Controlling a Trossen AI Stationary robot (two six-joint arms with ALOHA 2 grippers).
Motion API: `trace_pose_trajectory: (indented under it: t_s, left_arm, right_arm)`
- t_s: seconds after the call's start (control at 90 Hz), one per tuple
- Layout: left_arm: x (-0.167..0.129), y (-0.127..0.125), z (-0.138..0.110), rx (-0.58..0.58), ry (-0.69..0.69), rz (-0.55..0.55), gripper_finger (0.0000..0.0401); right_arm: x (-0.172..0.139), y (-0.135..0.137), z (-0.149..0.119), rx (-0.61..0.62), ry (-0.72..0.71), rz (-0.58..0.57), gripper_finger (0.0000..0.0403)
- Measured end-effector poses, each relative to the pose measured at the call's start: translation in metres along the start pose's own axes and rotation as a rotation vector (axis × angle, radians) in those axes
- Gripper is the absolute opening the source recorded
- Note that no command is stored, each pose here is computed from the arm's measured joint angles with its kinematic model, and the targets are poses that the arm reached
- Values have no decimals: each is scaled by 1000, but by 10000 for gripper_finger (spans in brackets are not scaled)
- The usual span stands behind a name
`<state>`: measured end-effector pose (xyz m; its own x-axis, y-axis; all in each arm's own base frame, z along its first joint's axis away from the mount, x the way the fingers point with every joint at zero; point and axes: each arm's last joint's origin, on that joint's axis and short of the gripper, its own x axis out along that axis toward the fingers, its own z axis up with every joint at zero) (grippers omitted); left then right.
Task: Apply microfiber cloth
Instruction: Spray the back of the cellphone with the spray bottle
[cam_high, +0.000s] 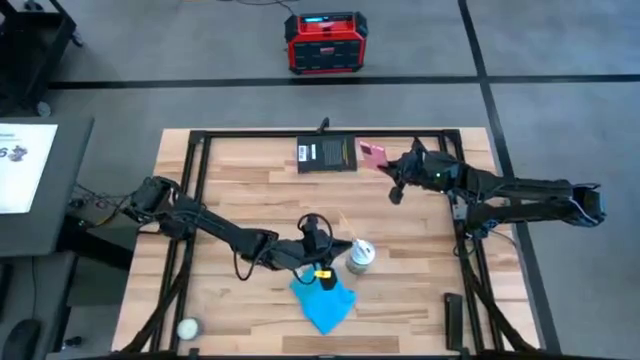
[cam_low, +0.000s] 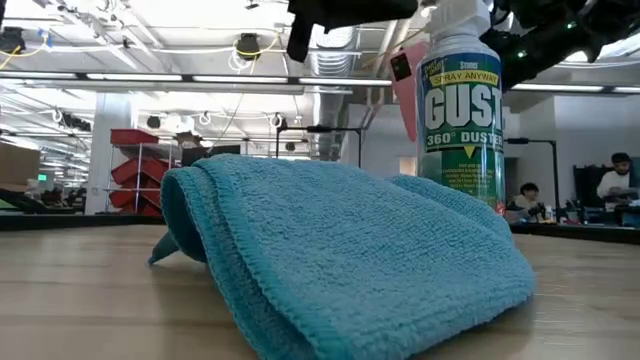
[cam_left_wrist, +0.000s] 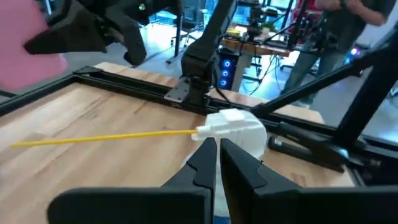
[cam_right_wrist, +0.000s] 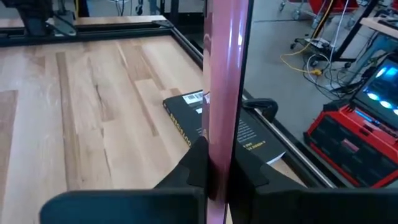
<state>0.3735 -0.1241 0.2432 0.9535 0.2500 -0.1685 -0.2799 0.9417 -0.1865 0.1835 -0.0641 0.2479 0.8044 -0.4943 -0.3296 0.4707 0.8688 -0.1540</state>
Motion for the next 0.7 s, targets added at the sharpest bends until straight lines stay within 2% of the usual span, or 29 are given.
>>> trace_pose_trajectory:
  t_s: [0.178,0.378,0.7]
  left_arm:
    - [-2,-4,2,-32,-32,-17,0]
    - [9,-7,-15,-56,-27,-24,0]
    - [11,-6,-12,-51,-30,-16,0]
  right_arm:
    - [0,0,0,0,0,0,10]
    - [0,0,0,0,0,-1,10]
    - [0,0,0,0,1,-1,10]
